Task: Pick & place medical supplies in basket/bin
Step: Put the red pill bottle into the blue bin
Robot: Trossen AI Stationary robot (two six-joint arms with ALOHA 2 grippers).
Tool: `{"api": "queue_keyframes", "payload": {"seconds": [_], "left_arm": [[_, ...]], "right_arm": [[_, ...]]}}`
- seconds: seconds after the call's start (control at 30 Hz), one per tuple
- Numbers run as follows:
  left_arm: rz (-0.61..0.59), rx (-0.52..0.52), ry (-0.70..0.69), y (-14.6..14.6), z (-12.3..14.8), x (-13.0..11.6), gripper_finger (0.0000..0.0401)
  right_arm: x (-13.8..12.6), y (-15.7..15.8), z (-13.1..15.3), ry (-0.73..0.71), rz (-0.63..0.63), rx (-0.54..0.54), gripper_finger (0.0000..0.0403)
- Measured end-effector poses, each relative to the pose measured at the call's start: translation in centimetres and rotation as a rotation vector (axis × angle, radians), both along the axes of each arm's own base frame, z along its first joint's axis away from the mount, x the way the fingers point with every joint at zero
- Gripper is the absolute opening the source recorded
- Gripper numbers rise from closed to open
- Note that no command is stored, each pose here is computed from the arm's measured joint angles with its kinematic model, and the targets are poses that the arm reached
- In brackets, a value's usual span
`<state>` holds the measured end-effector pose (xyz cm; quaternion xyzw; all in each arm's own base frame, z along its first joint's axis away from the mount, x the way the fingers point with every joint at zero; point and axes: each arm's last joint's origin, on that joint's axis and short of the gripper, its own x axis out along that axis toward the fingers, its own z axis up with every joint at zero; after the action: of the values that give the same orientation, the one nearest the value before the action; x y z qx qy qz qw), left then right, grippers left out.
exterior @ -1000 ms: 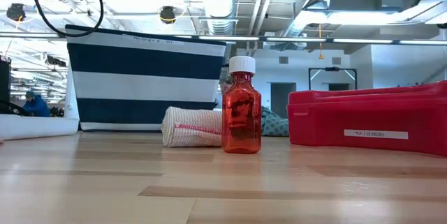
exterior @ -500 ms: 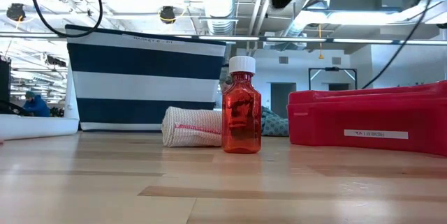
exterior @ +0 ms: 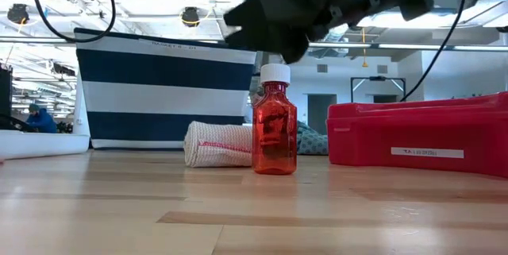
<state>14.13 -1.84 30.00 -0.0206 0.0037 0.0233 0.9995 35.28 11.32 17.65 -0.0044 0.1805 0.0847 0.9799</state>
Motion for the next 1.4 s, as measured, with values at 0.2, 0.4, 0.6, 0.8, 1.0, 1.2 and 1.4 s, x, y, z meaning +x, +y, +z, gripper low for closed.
{"api": "queue_keyframes", "payload": {"seconds": [0.2,0.4,0.6,0.8,1.0,1.2,1.4], "left_arm": [[-0.001,0.012,0.026,0.0,-0.3,0.0,0.0130],[-0.001,0.018,0.049,0.0,-0.5,0.0,0.0130],[-0.001,0.023,0.068,0.0,-0.7,0.0,0.0130],[-0.001,0.030,0.104,0.0,-1.0,-0.1,0.0130],[0.000,0.024,0.111,0.0,-1.1,-0.1,0.0130],[0.002,0.025,0.119,0.0,-1.1,-0.1,0.0130],[0.003,0.017,0.121,0.0,-1.2,-0.1,0.0130]], "right_arm": [[-0.1,-0.4,-0.4,0.048,-0.038,-0.008,0.0219],[-0.2,-0.9,-0.9,0.111,-0.074,0.032,0.0216],[-0.4,-0.6,-1.1,0.136,-0.057,0.073,0.0217],[-0.4,-0.4,-1.1,0.139,-0.060,0.086,0.0217],[0.4,-0.3,-3.3,0.168,-0.081,0.108,0.0219],[0.7,-0.4,-5.3,0.197,-0.085,0.094,0.0212],[0.7,-0.4,-6.1,0.222,-0.094,0.105,0.0203]]}}
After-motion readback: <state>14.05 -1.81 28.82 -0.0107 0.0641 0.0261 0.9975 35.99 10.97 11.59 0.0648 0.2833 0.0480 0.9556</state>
